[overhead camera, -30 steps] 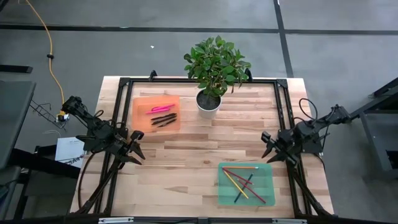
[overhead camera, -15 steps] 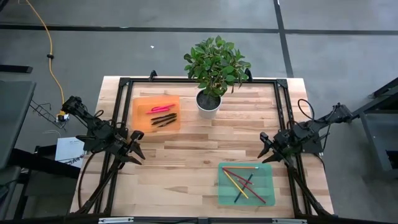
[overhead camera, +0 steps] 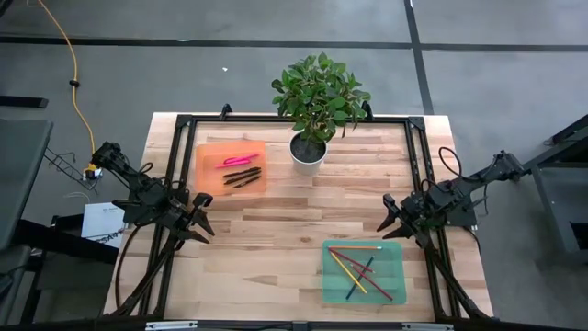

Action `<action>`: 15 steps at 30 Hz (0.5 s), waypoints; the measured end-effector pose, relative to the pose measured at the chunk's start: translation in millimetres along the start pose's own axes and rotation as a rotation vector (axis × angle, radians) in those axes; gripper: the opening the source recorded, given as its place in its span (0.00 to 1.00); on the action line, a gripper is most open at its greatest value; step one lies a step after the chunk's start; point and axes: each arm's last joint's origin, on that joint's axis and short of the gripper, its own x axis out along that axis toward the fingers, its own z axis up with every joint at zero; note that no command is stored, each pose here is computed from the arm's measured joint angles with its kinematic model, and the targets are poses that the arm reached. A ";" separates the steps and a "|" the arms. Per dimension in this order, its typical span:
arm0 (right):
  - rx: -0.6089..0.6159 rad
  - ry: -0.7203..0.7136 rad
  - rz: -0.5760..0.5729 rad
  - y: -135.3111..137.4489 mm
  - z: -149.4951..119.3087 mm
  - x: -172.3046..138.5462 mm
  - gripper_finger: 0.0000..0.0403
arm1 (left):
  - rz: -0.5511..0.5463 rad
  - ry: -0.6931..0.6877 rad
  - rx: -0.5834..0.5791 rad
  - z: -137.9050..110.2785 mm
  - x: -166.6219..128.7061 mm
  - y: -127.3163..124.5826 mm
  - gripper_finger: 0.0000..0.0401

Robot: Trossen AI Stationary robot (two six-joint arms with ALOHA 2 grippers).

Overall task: Sort pens & pencils
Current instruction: Return to Home Position

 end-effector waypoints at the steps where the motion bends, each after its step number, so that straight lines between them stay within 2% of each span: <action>1: -0.001 0.002 0.006 0.2 0.1 0.0 0.29 | 0.001 0.000 0.000 0.0 0.0 0.1 0.27; 7: 0.003 0.016 0.078 2.5 0.3 -0.2 0.29 | 0.001 0.000 0.000 0.0 0.0 0.1 0.27; 15: 0.007 0.016 0.074 2.4 0.4 -0.2 0.29 | 0.000 0.000 0.000 0.0 0.0 0.0 0.27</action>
